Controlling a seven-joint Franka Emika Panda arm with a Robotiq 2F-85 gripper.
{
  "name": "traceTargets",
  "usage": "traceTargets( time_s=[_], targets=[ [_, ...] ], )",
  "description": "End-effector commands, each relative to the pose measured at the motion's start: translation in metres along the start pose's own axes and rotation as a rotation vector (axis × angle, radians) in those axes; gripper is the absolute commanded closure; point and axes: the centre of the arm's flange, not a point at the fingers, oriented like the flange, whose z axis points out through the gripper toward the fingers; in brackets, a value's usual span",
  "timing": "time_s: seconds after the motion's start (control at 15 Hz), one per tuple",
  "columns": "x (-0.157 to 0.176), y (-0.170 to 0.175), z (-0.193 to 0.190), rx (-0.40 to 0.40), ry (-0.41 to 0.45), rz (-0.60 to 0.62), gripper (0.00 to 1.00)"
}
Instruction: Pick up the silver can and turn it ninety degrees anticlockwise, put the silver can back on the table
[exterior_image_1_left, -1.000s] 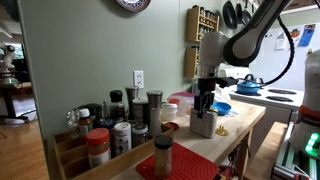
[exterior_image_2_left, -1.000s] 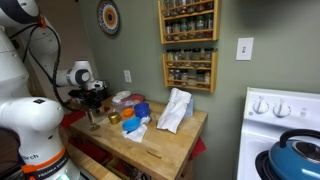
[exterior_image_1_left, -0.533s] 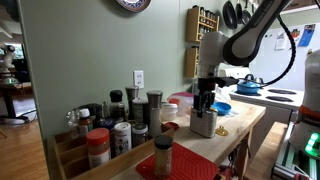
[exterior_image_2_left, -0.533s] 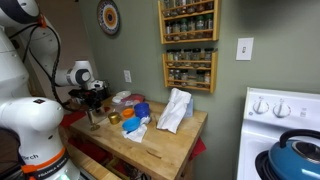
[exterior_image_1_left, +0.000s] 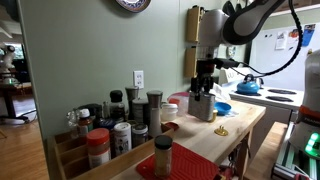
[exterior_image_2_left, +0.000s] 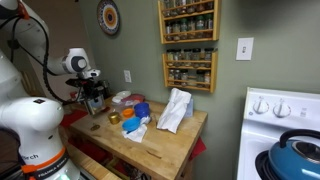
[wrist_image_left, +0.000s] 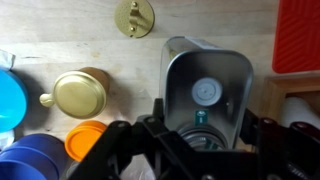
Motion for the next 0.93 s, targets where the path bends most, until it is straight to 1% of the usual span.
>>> traceTargets(
  time_s=[0.0, 0.27, 0.33, 0.4, 0.53, 0.87],
  targets=[
    [0.000, -0.001, -0.036, -0.037, 0.037, 0.018, 0.59],
    [0.004, 0.000, -0.048, -0.047, 0.046, 0.017, 0.59],
    [0.004, 0.000, -0.049, -0.050, 0.047, -0.008, 0.59],
    [0.004, 0.000, -0.049, -0.070, 0.053, -0.068, 0.59],
    [0.004, -0.003, -0.047, -0.068, 0.048, -0.197, 0.59],
    [0.001, -0.013, -0.048, -0.026, 0.027, -0.473, 0.59]
  ],
)
